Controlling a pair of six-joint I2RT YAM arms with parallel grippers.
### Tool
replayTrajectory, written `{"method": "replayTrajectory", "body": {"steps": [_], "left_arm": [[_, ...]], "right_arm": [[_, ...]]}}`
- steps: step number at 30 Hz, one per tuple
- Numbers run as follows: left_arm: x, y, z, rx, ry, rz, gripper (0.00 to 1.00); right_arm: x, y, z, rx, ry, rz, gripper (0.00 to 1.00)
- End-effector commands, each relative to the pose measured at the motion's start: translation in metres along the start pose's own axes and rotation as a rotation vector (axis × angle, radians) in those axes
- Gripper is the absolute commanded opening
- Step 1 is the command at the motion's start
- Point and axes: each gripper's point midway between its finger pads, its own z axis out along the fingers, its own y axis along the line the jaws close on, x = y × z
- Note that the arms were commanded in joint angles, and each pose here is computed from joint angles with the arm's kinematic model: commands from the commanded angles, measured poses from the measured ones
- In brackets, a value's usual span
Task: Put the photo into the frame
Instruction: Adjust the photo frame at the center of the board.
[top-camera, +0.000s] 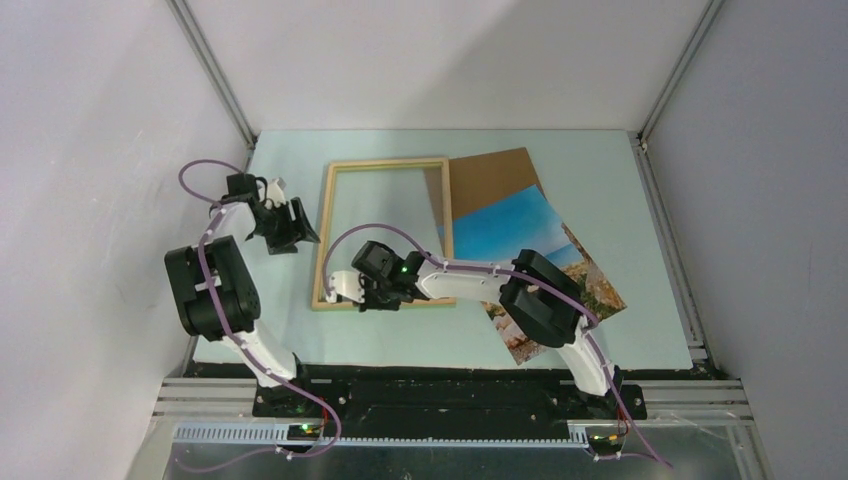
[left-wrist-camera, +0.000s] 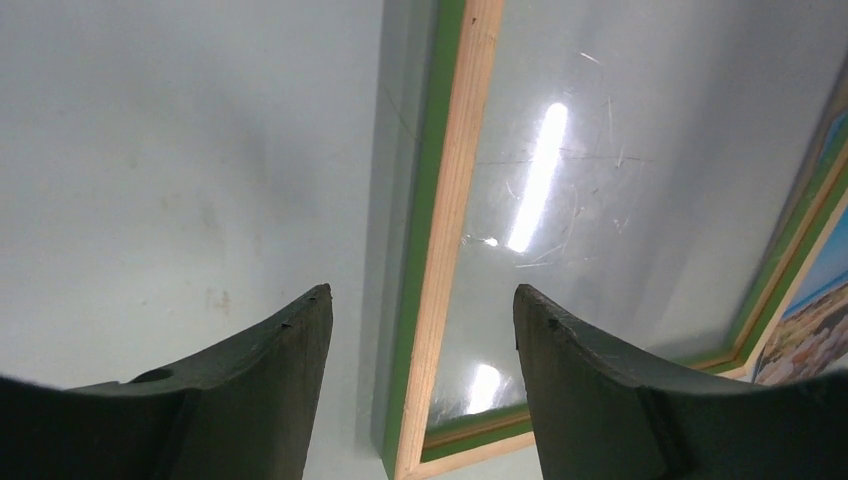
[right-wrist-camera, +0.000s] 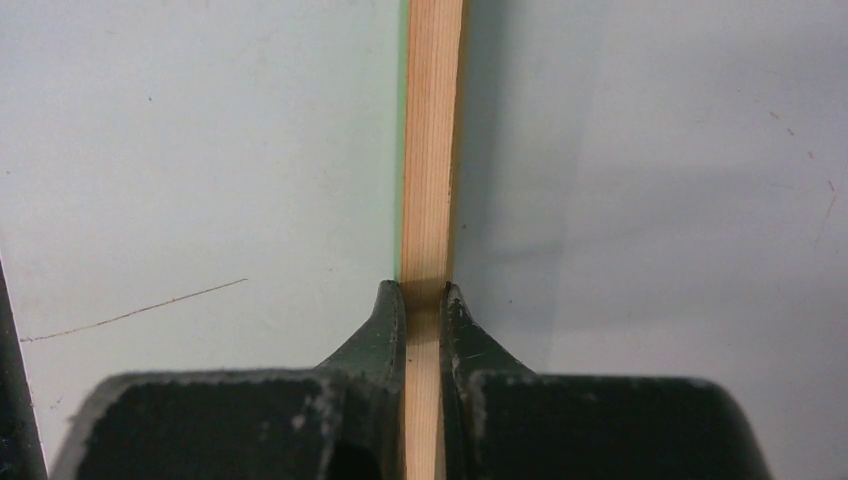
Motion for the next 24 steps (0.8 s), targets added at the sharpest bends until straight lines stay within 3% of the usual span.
{"method": "replayTrajectory", "body": {"steps": [1, 9, 13, 16, 24], "left_arm": [[-0.012, 0.006, -0.02, -0.027, -0.06, 0.031, 0.71], [-0.021, -0.001, -0.035, -0.009, -0.105, 0.058, 0.71], [-0.029, -0.014, -0.045, 0.033, -0.138, 0.08, 0.72], [-0.033, -0.017, -0.046, 0.027, -0.147, 0.091, 0.72], [-0.049, -0.006, -0.026, -0.143, -0.122, 0.148, 0.71]], "right_arm": [[-0.014, 0.006, 0.007, -0.002, -0.015, -0.028, 0.1], [-0.02, -0.018, -0.027, 0.14, -0.027, 0.063, 0.6], [-0.017, -0.027, -0.059, 0.188, -0.052, 0.133, 0.78], [-0.019, -0.039, -0.094, 0.26, -0.085, 0.177, 0.83], [0.006, -0.068, -0.161, 0.389, -0.148, 0.295, 0.84]]}}
